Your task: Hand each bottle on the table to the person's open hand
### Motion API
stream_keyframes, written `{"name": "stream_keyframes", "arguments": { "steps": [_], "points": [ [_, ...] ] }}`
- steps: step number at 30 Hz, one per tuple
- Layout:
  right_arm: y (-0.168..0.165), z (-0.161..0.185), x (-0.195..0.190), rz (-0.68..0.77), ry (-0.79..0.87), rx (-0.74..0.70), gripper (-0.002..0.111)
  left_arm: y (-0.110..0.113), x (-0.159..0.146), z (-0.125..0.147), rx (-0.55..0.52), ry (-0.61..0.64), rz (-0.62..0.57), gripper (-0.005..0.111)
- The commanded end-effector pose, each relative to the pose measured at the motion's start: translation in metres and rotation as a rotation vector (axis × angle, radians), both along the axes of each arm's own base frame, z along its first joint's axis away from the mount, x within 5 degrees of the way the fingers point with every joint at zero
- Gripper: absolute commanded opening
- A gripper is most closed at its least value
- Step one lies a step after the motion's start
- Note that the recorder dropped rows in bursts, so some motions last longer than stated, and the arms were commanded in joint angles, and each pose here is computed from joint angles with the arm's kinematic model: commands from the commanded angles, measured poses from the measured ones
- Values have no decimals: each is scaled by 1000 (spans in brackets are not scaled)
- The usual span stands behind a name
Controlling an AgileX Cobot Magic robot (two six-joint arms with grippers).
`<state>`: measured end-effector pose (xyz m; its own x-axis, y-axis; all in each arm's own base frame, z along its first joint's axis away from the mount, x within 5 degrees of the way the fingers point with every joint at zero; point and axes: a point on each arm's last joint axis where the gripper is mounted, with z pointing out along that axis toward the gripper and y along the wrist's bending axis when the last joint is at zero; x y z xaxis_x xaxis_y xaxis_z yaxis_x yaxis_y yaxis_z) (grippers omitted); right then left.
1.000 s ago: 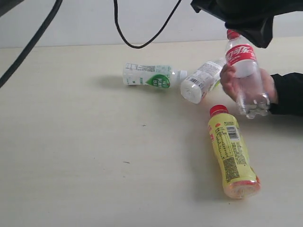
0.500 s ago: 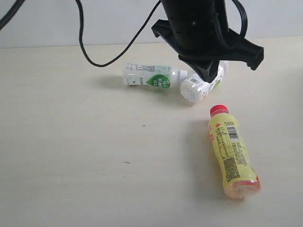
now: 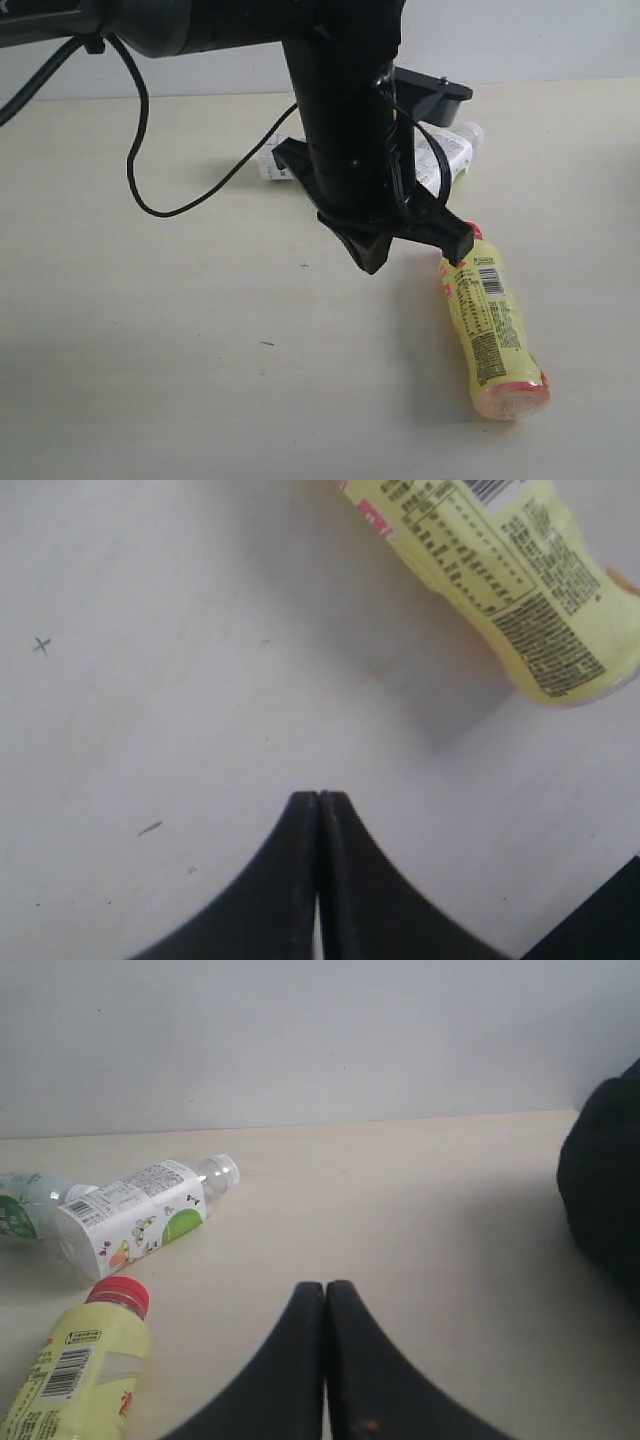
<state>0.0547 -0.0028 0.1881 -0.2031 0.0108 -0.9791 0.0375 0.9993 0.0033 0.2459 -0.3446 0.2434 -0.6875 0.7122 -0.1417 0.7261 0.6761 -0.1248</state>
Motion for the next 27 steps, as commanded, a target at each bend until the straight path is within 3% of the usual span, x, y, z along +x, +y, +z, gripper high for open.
{"name": "stream_keyframes", "arguments": {
  "steps": [1,16,27],
  "points": [
    [0,0,0,-2,-10,-3,0,2,0,3,-7,-13,3,0],
    [0,-1,0,-2,-9,-3,0,-8,7,6,-128,-61,164,0],
    [0,-1,0,-2,-9,-3,0,-20,6,11,-279,9,307,0]
  ]
}}
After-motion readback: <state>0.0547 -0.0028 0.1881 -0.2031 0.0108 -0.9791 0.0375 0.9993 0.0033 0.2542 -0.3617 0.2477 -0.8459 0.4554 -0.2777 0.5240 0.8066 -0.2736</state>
